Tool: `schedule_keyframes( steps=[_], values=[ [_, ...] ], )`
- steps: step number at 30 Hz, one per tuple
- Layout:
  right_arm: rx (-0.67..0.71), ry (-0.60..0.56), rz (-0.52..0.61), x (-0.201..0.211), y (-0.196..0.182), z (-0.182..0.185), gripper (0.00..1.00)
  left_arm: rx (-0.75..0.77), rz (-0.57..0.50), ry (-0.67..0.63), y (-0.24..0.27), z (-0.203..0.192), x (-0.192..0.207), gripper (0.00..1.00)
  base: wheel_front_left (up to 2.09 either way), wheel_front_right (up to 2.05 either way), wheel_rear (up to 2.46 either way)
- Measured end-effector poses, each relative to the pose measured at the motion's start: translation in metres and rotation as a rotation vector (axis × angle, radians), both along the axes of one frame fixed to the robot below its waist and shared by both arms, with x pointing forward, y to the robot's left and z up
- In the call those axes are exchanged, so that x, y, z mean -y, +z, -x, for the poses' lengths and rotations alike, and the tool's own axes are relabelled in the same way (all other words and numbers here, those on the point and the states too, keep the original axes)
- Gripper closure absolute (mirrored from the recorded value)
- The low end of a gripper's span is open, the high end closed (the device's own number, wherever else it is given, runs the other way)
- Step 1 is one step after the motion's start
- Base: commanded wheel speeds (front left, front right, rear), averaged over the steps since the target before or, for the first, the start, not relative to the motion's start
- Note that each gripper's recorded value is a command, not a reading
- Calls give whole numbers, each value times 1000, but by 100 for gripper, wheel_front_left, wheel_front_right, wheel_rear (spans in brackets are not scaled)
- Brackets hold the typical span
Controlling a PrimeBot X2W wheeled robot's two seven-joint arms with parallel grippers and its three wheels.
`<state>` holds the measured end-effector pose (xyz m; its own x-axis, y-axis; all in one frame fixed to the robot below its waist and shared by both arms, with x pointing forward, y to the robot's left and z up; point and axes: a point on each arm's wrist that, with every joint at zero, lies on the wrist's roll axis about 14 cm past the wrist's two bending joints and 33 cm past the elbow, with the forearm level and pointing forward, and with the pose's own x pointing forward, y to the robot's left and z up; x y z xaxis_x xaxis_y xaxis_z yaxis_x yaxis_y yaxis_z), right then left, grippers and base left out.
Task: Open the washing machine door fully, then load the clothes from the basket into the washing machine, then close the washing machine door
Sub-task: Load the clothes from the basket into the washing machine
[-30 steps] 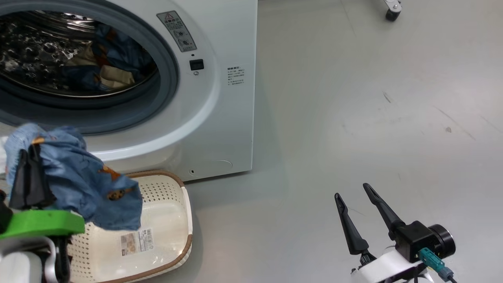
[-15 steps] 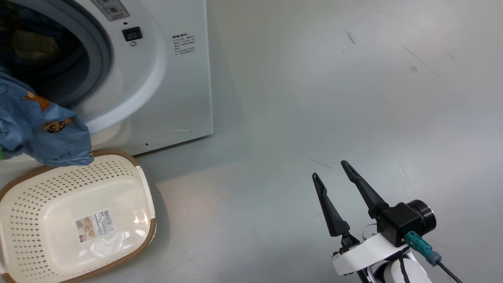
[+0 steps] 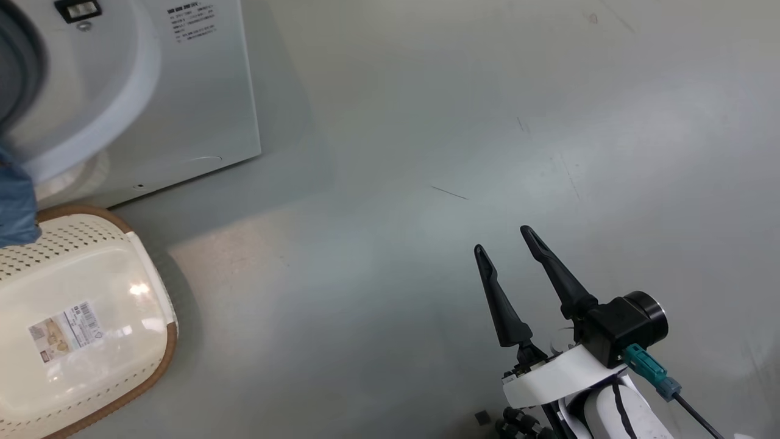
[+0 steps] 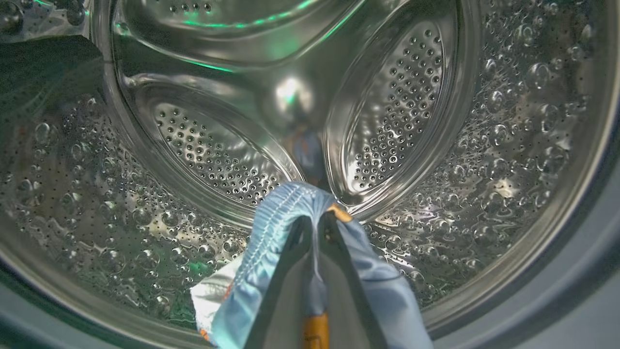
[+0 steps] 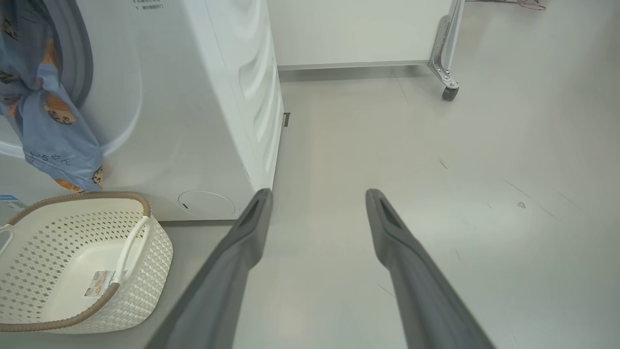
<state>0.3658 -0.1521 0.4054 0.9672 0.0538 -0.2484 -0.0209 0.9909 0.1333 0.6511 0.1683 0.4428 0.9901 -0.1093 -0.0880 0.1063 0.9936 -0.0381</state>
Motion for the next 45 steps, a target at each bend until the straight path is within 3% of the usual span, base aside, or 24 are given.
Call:
schedule_keyframes(
  steps=[16,28,34,35,36,37,38,39,40,45],
  values=[
    [-159,-35,20,3,-50,4,0,3,-2,-7,-41,-64,3,100,0,0,0],
    [-185,-36,22,0,-61,-1,0,193,56,45,-7,-92,-7,100,0,0,0],
    [-182,-40,18,0,-62,-3,0,65,47,40,-40,-90,-3,100,0,0,0],
    [-180,-42,20,0,-61,-4,0,41,47,40,-47,-89,-2,90,0,0,0],
    [-180,-42,20,0,-61,-4,0,41,47,40,-47,-89,-2,71,0,0,0],
    [-178,-43,23,1,-61,-5,0,17,49,39,-53,-87,0,63,0,0,0],
    [-175,-42,22,1,-60,-5,0,0,53,38,-57,-86,1,45,0,0,0],
    [-172,-41,22,0,-60,-6,0,-14,56,40,-60,-84,2,5,0,0,0],
    [-167,-40,21,0,-59,-7,0,-25,57,42,-61,-83,2,0,0,0,0],
    [-143,-29,18,-2,-56,-16,0,-77,61,74,-66,-79,-6,0,0,0,0]
  ],
)
